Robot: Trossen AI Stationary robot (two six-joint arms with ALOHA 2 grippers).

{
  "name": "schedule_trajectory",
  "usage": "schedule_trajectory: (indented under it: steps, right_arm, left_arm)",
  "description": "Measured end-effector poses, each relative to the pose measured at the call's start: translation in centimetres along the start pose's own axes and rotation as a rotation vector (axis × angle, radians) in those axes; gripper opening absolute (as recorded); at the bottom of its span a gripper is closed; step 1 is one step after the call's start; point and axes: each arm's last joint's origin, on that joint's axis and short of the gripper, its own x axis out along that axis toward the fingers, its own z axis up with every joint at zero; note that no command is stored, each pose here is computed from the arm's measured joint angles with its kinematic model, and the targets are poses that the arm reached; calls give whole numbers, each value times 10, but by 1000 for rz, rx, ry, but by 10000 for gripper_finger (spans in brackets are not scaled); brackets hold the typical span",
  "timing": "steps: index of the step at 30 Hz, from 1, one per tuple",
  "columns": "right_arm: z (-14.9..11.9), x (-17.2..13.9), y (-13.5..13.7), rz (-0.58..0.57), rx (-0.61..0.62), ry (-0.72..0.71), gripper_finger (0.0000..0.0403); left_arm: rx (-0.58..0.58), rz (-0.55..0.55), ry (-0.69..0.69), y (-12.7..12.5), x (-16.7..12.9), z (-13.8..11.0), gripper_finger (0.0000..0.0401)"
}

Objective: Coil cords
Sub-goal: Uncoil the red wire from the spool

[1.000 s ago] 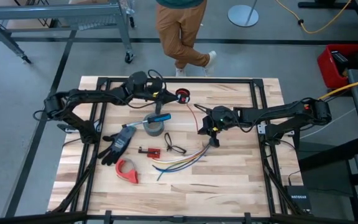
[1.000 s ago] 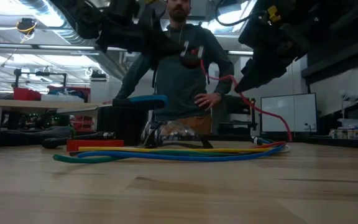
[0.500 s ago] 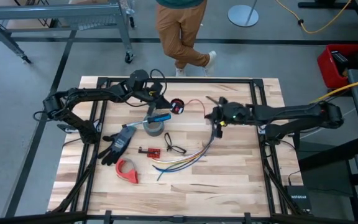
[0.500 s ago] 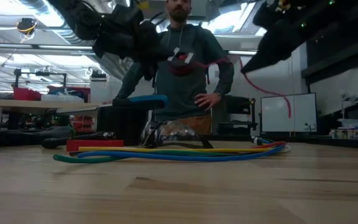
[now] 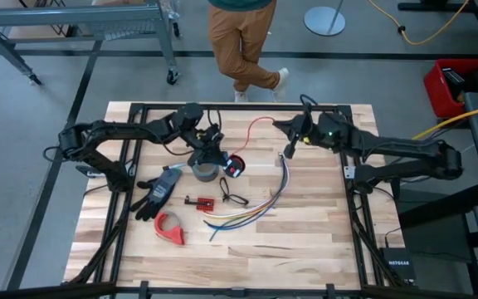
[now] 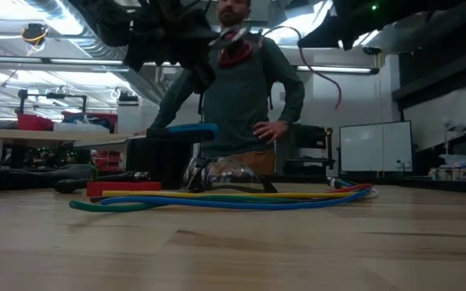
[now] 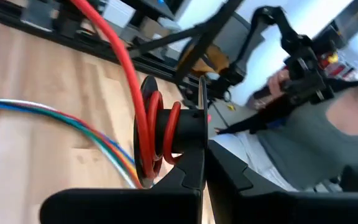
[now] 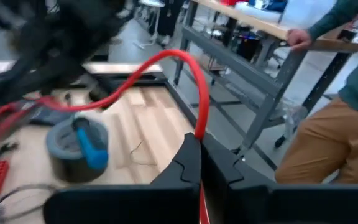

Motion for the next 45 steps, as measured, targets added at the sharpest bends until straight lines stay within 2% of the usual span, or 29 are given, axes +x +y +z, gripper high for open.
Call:
schedule_trajectory:
  steps: [5,12,15,21,26,31,37,45]
  right_arm:
    - [-10,18,-7,-37,4,42,0]
    - [-41,52,-2,76,32,181,0]
    - [-51,61,4,167,91,218,0]
    - [-64,70,16,442,248,279,0]
    - [-72,71,32,573,274,348,0]
    - [-75,66,43,616,264,412,0]
    - [-80,61,44,620,270,483,0]
    - [-89,54,44,616,289,605,0]
  left_arm:
    - [130,-66,-49,-13,12,8,0]
    - [378,-133,-204,-31,15,28,0]
    - [433,-90,-270,-32,12,33,0]
    - [506,68,-346,-25,5,38,0]
    - [545,223,-406,-15,-6,43,0]
    - [516,317,-420,-2,-22,45,0]
    - [390,394,-367,15,-39,39,0]
    - [248,406,-268,31,-56,28,0]
